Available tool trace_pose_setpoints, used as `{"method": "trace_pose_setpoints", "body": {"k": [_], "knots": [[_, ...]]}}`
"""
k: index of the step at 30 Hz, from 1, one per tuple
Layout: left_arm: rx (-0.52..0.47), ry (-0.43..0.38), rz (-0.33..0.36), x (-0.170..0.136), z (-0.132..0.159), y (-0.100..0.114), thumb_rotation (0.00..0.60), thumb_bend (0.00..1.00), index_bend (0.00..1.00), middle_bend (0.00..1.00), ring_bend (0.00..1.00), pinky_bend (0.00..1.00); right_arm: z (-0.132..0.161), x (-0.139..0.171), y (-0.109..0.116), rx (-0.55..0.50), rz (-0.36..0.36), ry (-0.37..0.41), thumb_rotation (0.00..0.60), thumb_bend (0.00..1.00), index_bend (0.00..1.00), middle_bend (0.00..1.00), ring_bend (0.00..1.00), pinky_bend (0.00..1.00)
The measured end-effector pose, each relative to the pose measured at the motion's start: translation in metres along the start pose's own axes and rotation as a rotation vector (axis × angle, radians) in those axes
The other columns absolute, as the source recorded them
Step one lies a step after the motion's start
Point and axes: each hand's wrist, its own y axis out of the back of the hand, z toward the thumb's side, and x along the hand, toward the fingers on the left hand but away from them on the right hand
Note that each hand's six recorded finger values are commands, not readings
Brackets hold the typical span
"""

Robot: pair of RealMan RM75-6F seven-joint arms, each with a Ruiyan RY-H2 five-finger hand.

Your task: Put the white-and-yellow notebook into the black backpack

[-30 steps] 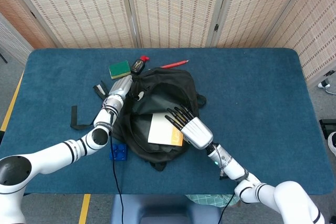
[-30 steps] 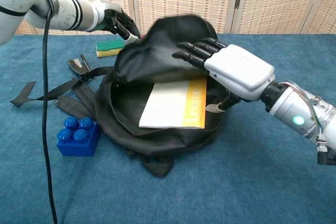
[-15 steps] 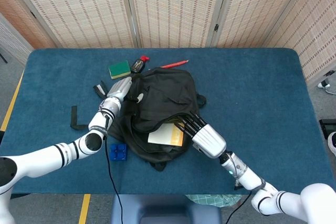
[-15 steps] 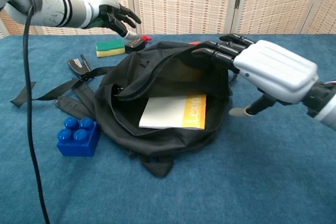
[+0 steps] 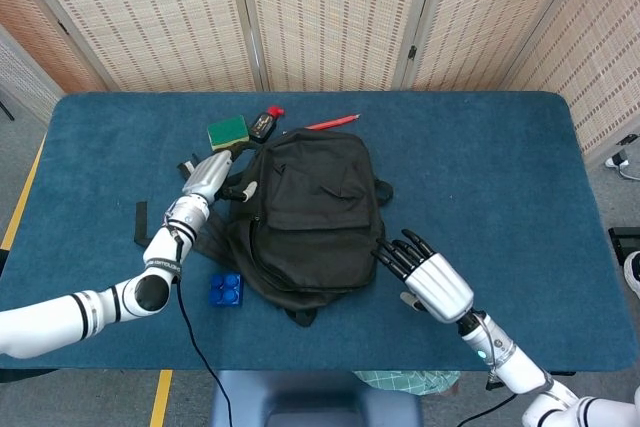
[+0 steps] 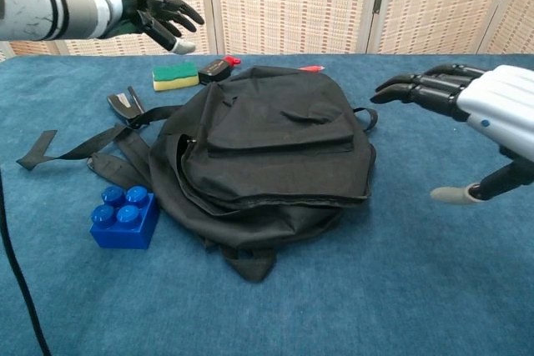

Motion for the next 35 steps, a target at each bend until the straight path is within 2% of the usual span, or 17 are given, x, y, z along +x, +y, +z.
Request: {"method": "trace_pose_setpoints", "body": {"k": [3,8,16,24,28,35], "knots": [[0.017,-0.006,0.036,-0.008,-0.008,0.007,0.600,0.49,0.21,0.14,0.13,0.01,-0.013,0.005,0.006,-0.007,-0.002,-0.042,0.600,0.40,0.17,0.16,0.24,0.18],[0.076,-0.014,0.122,-0.024,-0.026,0.022,0.600,0.49,0.22,0.14,0.14,0.01,-0.036,0.013,0.020,-0.044,-0.013,-0.118,0.600,0.46,0.17,0.16,0.26,0.18],[0.232,-0.011,0.231,-0.072,-0.075,0.036,0.600,0.49,0.23,0.14,0.13,0.00,-0.079,0.038,0.039,-0.095,-0.006,-0.251,0.600,0.48,0.17,0.14,0.20,0.11],[0.316,0.056,0.340,-0.143,-0.133,0.044,0.600,0.49,0.23,0.14,0.12,0.00,-0.120,0.076,0.044,-0.136,0.008,-0.439,0.600,0.48,0.09,0.07,0.13,0.06],[0.335,0.067,0.374,-0.178,-0.150,0.042,0.600,0.49,0.23,0.14,0.11,0.00,-0.128,0.089,0.047,-0.154,0.006,-0.508,0.600,0.48,0.09,0.07,0.12,0.06],[0.339,0.091,0.382,-0.231,-0.172,0.032,0.600,0.49,0.23,0.14,0.10,0.00,-0.129,0.110,0.057,-0.187,-0.024,-0.585,0.600,0.48,0.09,0.07,0.12,0.06]]}}
